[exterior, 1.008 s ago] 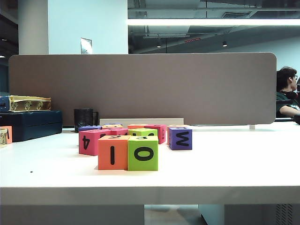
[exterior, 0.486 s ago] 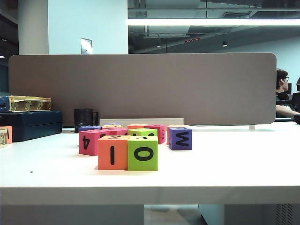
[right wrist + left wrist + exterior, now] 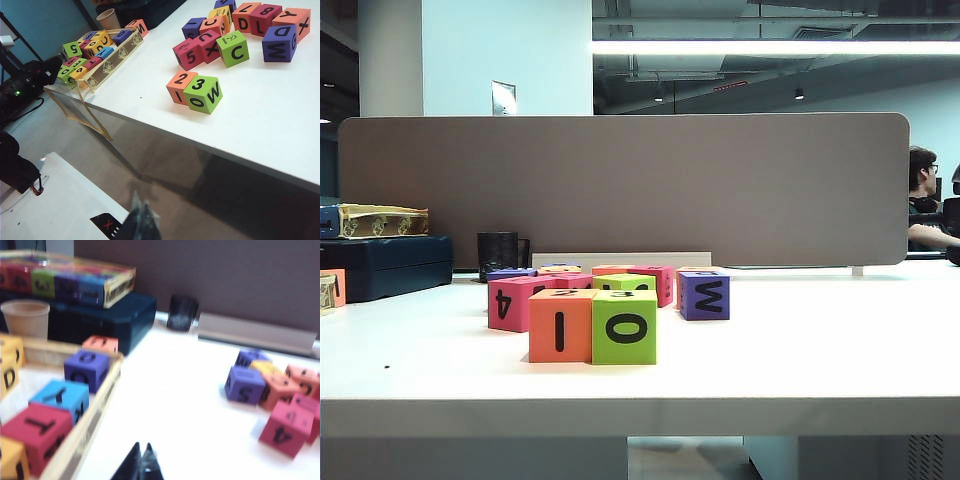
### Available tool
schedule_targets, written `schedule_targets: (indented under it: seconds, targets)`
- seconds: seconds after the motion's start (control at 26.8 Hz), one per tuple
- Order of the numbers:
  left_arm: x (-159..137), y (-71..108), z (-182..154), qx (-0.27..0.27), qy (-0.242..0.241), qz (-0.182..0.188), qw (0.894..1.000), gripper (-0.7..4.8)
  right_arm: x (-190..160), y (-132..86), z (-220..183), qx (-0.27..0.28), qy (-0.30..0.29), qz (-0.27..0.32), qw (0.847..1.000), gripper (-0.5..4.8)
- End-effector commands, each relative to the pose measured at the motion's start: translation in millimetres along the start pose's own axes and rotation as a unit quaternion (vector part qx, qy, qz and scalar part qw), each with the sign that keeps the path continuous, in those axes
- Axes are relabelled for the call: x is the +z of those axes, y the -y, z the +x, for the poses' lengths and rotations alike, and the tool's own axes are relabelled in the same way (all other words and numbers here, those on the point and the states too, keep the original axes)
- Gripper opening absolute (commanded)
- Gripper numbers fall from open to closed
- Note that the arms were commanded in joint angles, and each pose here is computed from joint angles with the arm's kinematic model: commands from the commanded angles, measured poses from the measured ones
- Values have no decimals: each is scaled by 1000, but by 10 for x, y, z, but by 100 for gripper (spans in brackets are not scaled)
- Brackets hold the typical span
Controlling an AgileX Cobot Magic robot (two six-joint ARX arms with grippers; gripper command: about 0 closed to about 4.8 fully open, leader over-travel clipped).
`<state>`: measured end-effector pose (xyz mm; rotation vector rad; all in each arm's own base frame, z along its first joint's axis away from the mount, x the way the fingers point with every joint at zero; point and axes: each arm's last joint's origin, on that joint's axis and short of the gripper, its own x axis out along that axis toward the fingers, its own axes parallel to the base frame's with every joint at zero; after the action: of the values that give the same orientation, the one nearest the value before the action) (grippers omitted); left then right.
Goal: Select the appropriate blocks from the scattered letter blocks on the table and arrange them in a row to spell out "23".
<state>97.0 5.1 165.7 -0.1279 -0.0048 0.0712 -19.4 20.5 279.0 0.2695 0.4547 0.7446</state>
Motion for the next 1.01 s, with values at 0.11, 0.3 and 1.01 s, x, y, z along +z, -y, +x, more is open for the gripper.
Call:
schedule_targets:
  seconds: [0.11,0.3,1.01]
  targets:
    - [-172,-13,-17,-4,-92,0,996,-6,2,-13,-12,2,7,-7,1000,-1]
    - [-167,-13,-16,-3,-90,-4,996,-5,1,-14,-12,2,7,-7,1000,-1]
    - [-165,-12,-16,-3,-89,-4,996,-5,1,-14,-12,2,7,-7,1000,-1]
